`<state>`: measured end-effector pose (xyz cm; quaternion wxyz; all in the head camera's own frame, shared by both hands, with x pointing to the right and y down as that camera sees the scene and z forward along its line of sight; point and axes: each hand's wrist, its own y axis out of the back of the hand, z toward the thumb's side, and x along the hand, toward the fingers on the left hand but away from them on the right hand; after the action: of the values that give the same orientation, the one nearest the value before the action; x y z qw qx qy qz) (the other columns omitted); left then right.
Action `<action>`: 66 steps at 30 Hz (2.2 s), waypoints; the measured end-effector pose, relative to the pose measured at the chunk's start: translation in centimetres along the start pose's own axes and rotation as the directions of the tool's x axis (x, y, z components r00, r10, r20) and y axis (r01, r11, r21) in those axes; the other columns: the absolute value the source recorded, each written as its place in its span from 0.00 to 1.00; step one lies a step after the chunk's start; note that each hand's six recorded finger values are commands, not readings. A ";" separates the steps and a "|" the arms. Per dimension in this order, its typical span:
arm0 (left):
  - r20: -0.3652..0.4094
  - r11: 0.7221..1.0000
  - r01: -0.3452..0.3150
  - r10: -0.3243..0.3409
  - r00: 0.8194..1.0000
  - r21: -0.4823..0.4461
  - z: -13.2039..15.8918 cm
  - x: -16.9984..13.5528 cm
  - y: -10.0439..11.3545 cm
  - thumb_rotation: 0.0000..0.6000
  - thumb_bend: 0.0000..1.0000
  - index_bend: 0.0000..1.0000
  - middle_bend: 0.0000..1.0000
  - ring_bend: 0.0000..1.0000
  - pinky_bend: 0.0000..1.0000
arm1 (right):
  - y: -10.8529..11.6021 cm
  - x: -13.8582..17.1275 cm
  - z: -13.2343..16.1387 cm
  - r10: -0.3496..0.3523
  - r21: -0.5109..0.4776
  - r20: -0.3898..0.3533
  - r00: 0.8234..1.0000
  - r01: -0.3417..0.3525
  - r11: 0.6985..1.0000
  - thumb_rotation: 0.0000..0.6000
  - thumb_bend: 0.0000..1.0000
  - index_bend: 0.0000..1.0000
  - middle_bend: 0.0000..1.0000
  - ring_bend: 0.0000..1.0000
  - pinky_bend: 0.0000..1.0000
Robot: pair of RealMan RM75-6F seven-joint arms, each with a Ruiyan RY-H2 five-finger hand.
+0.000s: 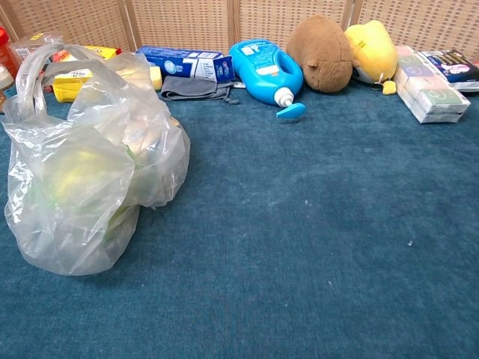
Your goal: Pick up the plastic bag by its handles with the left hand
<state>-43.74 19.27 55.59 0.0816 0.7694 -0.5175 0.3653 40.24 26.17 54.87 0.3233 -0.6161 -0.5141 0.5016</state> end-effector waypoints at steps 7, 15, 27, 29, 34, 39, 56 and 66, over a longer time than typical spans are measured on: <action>-0.023 0.933 0.131 -0.147 0.989 -0.334 1.1 2.4 -1.1 0.00 0.24 0.27 0.28 0.16 0.15 | -0.1 0.0 -0.4 0.003 0.002 0.016 1.000 -0.003 1.000 0.29 0.25 0.43 0.48 0.40 0.28; -0.021 0.812 0.226 -0.281 0.959 -0.539 2.6 5.2 -2.2 0.00 0.24 0.27 0.28 0.16 0.17 | -0.2 0.2 -0.9 0.002 0.003 0.032 0.999 -0.002 1.000 0.29 0.24 0.43 0.48 0.40 0.28; -0.051 0.730 0.259 -0.373 0.926 -0.633 2.4 7.1 -2.9 0.00 0.24 0.27 0.28 0.16 0.19 | -0.2 0.3 -1.2 0.000 0.003 0.040 0.999 0.000 1.000 0.29 0.24 0.43 0.48 0.40 0.27; -0.048 0.710 0.257 -0.379 0.924 -0.655 2.5 7.5 -3.0 0.00 0.24 0.27 0.28 0.16 0.19 | -0.1 0.4 -1.2 -0.001 0.004 0.042 0.999 0.001 1.000 0.28 0.24 0.43 0.48 0.40 0.27; -0.043 0.652 0.246 -0.394 0.918 -0.717 2.7 8.2 -3.2 0.00 0.25 0.25 0.28 0.16 0.20 | -0.1 0.5 -1.4 -0.003 0.007 0.048 0.999 0.003 1.000 0.29 0.25 0.43 0.48 0.40 0.27; -0.046 0.619 0.245 -0.415 0.909 -0.747 2.6 9.0 -3.3 0.00 0.25 0.25 0.28 0.16 0.20 | -0.1 0.6 -1.4 -0.003 0.008 0.050 0.999 0.003 1.000 0.29 0.25 0.43 0.48 0.40 0.27; -0.080 0.571 0.218 -0.450 0.889 -0.791 0.3 10.2 -3.8 0.00 0.25 0.25 0.28 0.16 0.21 | 0.0 0.7 -1.3 -0.003 0.015 0.058 0.998 0.002 1.000 0.29 0.24 0.43 0.48 0.40 0.27; -0.074 0.571 0.249 -0.482 0.873 -0.782 1.1 11.2 -4.8 0.00 0.25 0.23 0.27 0.16 0.22 | 0.2 0.9 -1.5 -0.005 0.017 0.065 0.998 0.004 1.000 0.29 0.25 0.43 0.48 0.40 0.27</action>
<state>-36.85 12.65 63.24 0.5385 0.6963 -0.4317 0.1971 41.72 27.16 54.91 0.3127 -0.5954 -0.5215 0.5251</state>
